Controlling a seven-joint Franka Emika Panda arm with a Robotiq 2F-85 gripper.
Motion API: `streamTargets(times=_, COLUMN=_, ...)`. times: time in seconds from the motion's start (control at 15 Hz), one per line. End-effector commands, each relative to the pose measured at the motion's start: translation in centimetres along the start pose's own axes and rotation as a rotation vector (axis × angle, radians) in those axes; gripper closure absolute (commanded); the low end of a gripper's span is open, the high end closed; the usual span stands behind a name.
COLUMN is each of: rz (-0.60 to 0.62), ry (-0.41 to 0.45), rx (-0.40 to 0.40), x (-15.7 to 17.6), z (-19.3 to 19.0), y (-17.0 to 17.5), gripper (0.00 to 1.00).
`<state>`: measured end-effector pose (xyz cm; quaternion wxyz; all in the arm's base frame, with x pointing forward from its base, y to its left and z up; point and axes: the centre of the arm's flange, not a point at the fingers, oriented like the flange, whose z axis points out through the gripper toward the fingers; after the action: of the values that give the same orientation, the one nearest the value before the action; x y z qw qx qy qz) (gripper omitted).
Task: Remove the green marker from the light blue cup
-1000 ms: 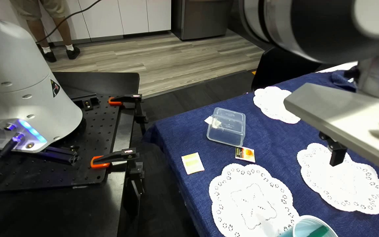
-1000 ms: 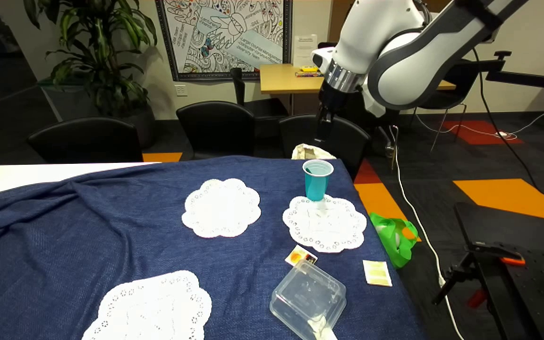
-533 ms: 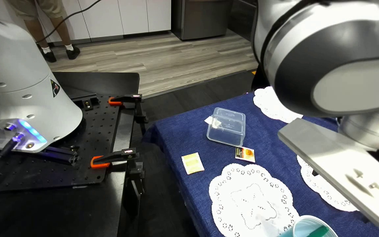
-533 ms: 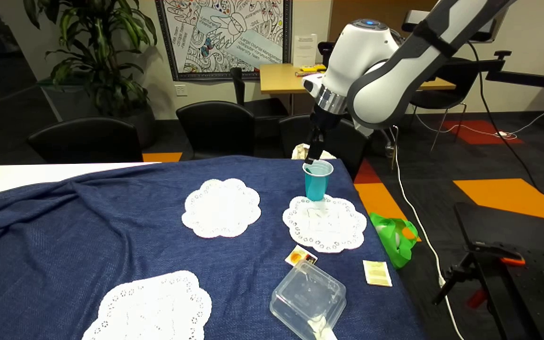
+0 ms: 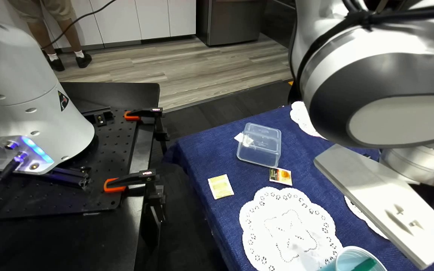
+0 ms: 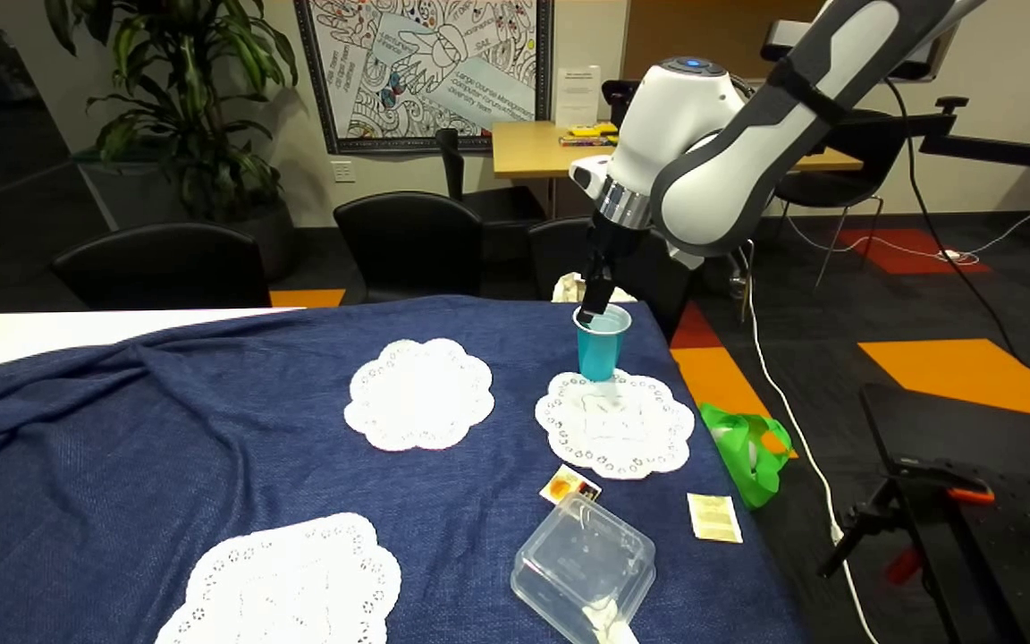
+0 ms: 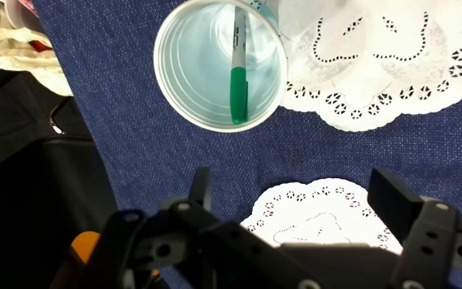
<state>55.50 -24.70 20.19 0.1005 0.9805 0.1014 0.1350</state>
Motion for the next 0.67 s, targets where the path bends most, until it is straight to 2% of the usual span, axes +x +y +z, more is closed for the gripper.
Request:
streamTargets(times=0.0, rz=0.014, ry=-0.016, rx=-0.003, x=-0.2, z=-0.2, y=0.8, gripper=0.00)
streamTargets(times=0.4, rz=0.005, ry=-0.016, rx=0.012, x=-1.9, z=1.5, y=2.3, gripper=0.00)
streamTargets(times=0.53, rz=-0.003, ry=-0.021, rx=0.013, x=-2.3, z=2.1, y=2.7, gripper=0.10)
streamTargets(times=0.6, rz=-0.001, ry=-0.024, rx=0.014, x=-2.6, z=2.4, y=2.9, gripper=0.11)
